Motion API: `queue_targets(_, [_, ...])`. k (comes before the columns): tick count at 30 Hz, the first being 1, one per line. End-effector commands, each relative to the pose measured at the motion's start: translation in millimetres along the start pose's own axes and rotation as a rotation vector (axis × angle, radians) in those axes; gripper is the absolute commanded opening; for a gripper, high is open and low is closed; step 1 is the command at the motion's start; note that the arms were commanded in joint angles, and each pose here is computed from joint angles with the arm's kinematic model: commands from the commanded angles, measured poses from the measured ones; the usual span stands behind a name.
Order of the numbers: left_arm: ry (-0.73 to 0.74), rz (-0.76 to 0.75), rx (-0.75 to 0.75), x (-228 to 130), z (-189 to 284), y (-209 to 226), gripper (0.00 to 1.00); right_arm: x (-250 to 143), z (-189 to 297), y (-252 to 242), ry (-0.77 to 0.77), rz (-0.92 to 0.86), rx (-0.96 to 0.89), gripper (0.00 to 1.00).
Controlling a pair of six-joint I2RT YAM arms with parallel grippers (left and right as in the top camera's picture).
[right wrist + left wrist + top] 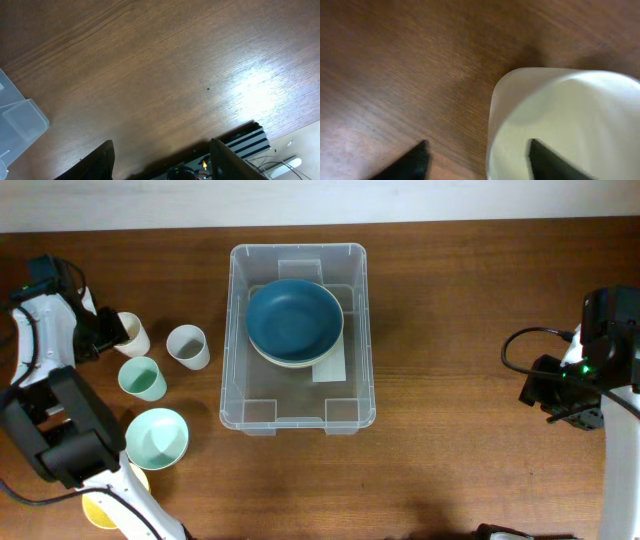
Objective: Pack container
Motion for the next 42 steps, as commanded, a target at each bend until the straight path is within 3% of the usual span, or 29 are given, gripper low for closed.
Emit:
queue_targets(1, [0.003,0.003,0.004,3,-8,3,0.49,-1,2,-3,-0.019,-0.002,-0.014,0.57])
queue_targets(5, [-0.003,0.003,0.004,4,-9,3,0.24,-1,2,-3,-0.019,-0.002,-0.014,0.57])
queue_targets(9, [-0.004,0.003,0.004,5,-9,3,0.19,-1,2,-3,-0.019,-0.002,-0.014,0.57])
queue_targets(13, [-0.017,0.003,0.001,7,-7,3,0.01,-1,2,-3,-0.019,-0.002,-0.014,0.57])
queue_targets(18, [-0.099,0.000,-0.076,25,20,-4,0.01,-1,2,-3,-0.019,-0.002,-0.014,0.57])
queue_targets(26, [-0.314,-0.053,-0.139,42,145,-26,0.00,1,2,-2,-0.034,-0.003,-0.011,0.57])
queue_targets(32, [-0.369,-0.222,-0.220,-1,229,-96,0.01,3,2,-2,-0.043,-0.004,-0.007,0.57])
queue_targets(42, [-0.250,-0.651,-0.359,-93,258,-250,0.01,3,2,-2,-0.044,-0.003,-0.006,0.57])
Point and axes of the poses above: each gripper's point midway between its finger pads, its own z axis back along the fingers, its own y axis along the line the jaws close on, x = y × z, the point moved 7 cm from there along z, back along the fingers, and after that the axes turned 9 degrees about -z, right-handed, at the moved point
